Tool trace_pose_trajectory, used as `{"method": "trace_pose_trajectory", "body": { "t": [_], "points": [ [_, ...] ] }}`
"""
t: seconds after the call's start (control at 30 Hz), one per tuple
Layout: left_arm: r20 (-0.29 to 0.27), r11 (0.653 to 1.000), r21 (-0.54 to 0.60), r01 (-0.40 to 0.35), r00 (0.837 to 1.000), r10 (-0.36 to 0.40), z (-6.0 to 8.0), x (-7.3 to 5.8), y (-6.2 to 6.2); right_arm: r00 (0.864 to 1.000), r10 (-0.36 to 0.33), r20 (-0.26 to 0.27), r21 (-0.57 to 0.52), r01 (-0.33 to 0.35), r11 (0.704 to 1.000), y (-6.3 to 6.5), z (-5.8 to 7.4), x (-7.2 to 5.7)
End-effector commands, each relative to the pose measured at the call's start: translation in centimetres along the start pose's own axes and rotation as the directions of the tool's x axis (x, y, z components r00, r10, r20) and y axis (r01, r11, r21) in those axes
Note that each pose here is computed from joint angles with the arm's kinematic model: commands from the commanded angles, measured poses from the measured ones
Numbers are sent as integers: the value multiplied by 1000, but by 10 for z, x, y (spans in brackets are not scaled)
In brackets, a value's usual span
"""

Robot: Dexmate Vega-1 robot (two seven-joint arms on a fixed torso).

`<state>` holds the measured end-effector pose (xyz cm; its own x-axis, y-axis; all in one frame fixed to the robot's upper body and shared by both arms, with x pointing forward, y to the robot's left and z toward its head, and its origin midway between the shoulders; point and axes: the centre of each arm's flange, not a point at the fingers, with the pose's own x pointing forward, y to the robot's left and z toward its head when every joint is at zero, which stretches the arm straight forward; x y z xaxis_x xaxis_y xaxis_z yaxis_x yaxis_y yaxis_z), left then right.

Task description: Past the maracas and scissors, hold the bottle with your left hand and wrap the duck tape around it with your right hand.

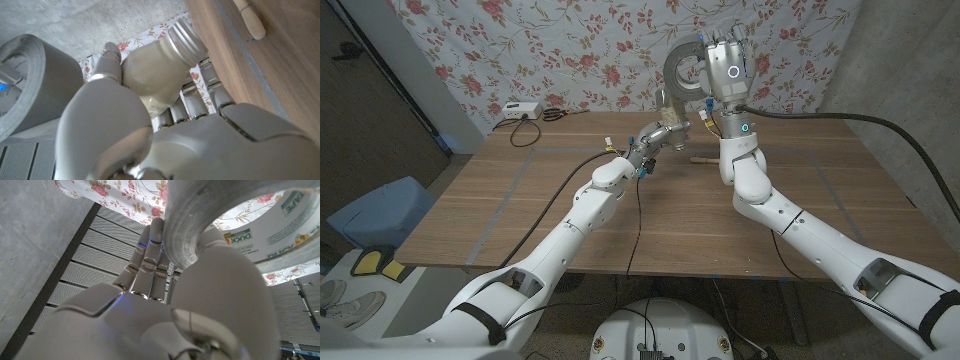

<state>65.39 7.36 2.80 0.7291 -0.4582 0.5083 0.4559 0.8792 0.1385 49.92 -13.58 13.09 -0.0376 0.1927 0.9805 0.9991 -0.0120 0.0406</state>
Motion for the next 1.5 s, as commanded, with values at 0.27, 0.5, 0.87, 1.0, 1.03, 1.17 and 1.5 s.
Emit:
{"method": "trace_pose_trajectory", "body": {
  "t": [0.27,0.5,0.87,1.0,1.03,1.17,1.5],
  "points": [
    [6,986,79,-147,989,147,3,-11,-5,999,-3,-46,-14,2,1000,13,-14,2],
    [14,989,-108,-105,994,107,-5,-8,-8,997,-32,-75,-24,30,999,18,-20,-6],
    [131,933,-344,-106,979,159,-9,-5,-20,988,-87,-128,-20,85,996,29,-37,-21],
    [149,916,-385,-113,972,182,-5,-5,-23,983,-107,-151,-29,104,994,34,-45,-25],
    [153,915,-391,-104,972,176,-4,-5,-23,982,-106,-155,-29,102,994,35,-47,-25],
    [149,905,-418,-86,976,161,-1,-3,-26,979,-116,-165,-37,112,993,38,-53,-29],
    [153,886,-459,-59,978,145,3,-2,-26,967,-112,-227,-45,105,993,54,-73,-37]
  ]
}}
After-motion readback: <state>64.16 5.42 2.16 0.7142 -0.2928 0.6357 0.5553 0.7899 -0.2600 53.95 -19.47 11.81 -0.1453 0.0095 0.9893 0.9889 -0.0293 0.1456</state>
